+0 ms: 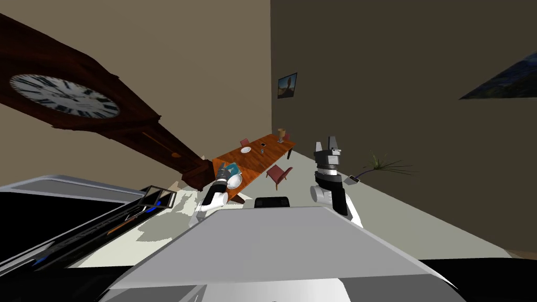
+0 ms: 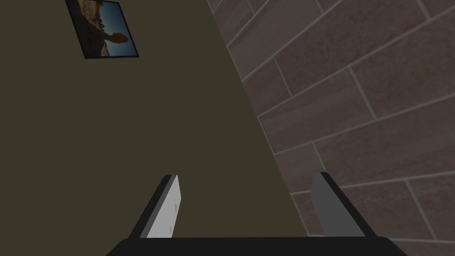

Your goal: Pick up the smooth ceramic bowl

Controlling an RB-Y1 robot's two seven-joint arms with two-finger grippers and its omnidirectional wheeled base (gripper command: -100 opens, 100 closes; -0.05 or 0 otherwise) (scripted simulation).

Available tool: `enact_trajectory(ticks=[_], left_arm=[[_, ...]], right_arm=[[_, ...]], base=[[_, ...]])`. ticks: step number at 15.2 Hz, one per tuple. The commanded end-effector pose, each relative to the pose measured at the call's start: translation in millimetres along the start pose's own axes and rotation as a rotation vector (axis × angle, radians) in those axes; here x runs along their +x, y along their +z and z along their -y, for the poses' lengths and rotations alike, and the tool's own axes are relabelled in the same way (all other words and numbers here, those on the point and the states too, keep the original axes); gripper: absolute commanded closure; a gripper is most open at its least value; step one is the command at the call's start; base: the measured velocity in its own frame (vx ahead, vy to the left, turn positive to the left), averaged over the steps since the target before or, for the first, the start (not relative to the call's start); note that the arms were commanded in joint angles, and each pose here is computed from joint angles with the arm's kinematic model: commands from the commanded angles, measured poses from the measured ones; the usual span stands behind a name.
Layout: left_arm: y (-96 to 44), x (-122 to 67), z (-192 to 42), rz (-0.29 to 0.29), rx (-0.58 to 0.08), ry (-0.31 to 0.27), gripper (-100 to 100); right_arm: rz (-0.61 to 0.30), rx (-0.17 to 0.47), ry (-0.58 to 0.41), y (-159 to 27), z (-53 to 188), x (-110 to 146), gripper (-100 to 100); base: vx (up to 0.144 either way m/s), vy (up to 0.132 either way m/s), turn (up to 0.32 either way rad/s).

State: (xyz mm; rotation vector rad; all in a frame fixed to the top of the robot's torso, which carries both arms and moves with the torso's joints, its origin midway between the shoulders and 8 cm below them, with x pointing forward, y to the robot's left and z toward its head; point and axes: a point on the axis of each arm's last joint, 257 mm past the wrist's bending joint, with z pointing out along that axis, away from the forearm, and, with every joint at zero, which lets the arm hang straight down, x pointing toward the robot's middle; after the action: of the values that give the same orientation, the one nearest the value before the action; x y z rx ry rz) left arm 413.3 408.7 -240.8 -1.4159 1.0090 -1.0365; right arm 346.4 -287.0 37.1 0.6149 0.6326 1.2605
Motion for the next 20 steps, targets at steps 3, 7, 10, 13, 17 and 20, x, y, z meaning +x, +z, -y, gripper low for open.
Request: enact_trajectory(ticks=[3, 7, 10, 13, 17, 20], left_arm=[[0.7, -25.4, -48.3, 0.059, -0.132, -0.020, -100], [-4.0, -39.1, -79.0, 0.092, -0.209, -0.031, -100], [-14.7, -59.7, -123.7, 0.145, -0.329, -0.057, -100], [-21.8, -68.8, -145.3, 0.171, -0.388, -0.072, -100], [-39.7, -84.5, -187.3, 0.221, -0.505, -0.105, -100], [-49.7, -90.7, -206.6, 0.244, -0.560, -0.122, -100]], right_arm=[[0.000, 0.000, 0.000, 0.0, 0.0, 0.0, 0], [0.000, 0.000, 0.000, 0.0, 0.0, 0.0, 0], [0.000, 0.000, 0.000, 0.0, 0.0, 0.0, 0], [0.000, 0.000, 0.000, 0.0, 0.0, 0.0, 0], [0.000, 0.000, 0.000, 0.0, 0.0, 0.0, 0], [0.000, 0.000, 0.000, 0.0, 0.0, 0.0, 0]], base=[[0.032, -0.003, -0.033], [0.026, -0.001, -0.019], [0.036, -0.001, -0.032], [0.041, 0.002, -0.031], [0.037, 0.002, -0.028], [0.031, 0.002, -0.024]])
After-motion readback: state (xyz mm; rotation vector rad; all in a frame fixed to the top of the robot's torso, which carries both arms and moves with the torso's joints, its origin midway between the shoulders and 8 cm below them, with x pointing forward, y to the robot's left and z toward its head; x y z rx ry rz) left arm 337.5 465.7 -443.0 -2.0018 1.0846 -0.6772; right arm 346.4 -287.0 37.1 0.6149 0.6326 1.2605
